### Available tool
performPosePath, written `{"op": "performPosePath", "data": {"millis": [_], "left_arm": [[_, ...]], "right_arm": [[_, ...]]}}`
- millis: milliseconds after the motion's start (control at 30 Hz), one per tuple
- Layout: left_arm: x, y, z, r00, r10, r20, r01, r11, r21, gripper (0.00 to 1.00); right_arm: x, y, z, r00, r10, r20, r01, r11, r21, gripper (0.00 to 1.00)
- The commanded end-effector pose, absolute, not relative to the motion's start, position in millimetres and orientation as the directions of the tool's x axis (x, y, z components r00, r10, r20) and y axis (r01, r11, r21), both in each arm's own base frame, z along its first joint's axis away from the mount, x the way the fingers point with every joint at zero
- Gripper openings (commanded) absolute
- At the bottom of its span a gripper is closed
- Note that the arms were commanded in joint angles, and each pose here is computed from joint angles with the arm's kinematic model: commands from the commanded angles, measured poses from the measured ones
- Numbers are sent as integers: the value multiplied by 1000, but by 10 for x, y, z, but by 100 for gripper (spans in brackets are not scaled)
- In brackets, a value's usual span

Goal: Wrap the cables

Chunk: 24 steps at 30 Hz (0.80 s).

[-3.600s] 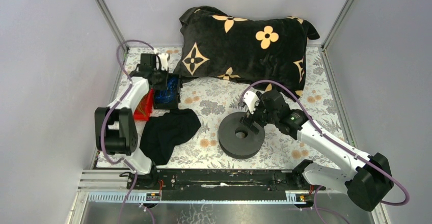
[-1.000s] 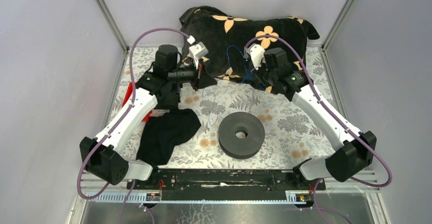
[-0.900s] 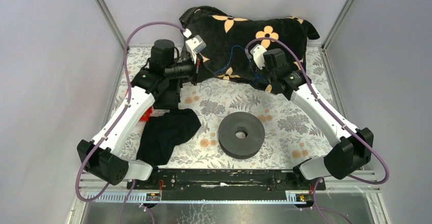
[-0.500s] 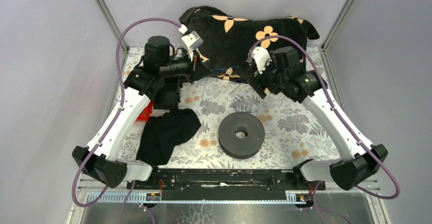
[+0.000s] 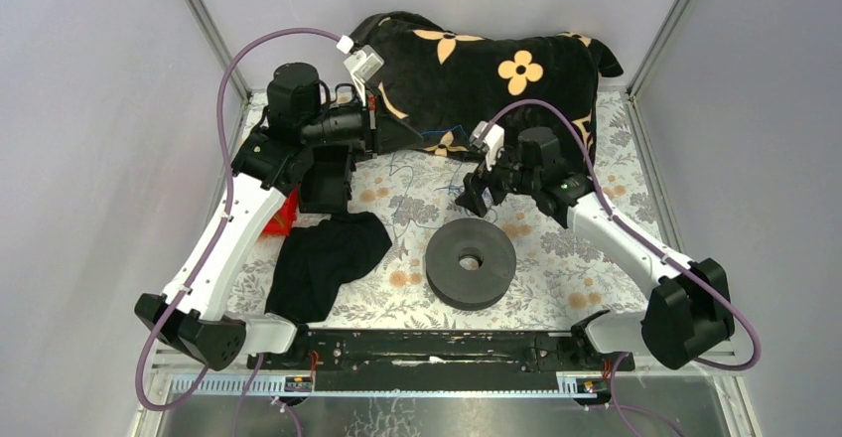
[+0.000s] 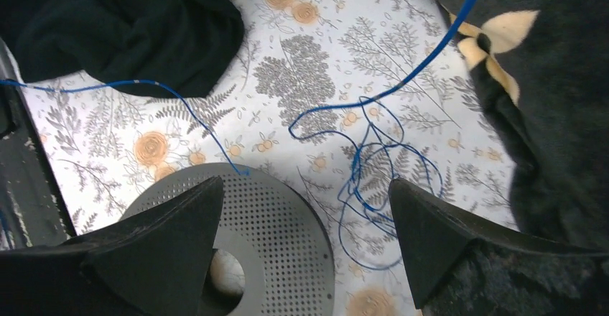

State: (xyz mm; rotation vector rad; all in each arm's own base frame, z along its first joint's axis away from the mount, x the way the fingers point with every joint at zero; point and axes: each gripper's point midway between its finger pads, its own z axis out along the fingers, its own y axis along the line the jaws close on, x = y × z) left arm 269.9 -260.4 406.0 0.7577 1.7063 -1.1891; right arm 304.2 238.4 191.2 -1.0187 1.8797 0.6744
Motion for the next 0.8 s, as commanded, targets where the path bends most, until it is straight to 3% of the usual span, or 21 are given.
{"op": "performPosePath", "data": {"millis": [0, 133, 300, 433, 533, 600, 633, 767], "left_arm": [[2575, -2645, 4441, -431, -103, -896, 857, 263, -442, 0], [2534, -2680, 4460, -504, -127, -855, 833, 191, -519, 0], [2530, -2674, 4490, -576, -158, -802, 796, 116, -594, 0], [2588, -2644, 4438, -569, -160, -807, 797, 136, -589, 0], [2687, -2532, 4357, -527, -147, -837, 803, 234, -547, 0], [2815, -2400, 4291, -464, -114, -879, 805, 361, -472, 0], [2886, -2317, 4274, -430, -92, -898, 795, 434, -425, 0], [3066, -1963, 4193, -325, 56, -944, 730, 649, -213, 0]], "right_arm": [[3175, 2645, 2287, -179, -173, -969, -877, 475, 77, 91], [3150, 2742, 2173, -186, -120, -975, -893, 435, 117, 85], [3295, 2831, 2109, -209, -71, -975, -882, 445, 156, 71], [3438, 2852, 2195, -198, -48, -979, -868, 473, 152, 49], [3523, 2735, 2252, -176, -116, -978, -841, 534, 88, 27], [3602, 2579, 2353, -138, -183, -973, -803, 596, 2, 6], [3644, 2485, 2424, -122, -218, -968, -775, 630, -43, 1], [3613, 2187, 2802, -51, -352, -935, -718, 663, -210, 0]]}}
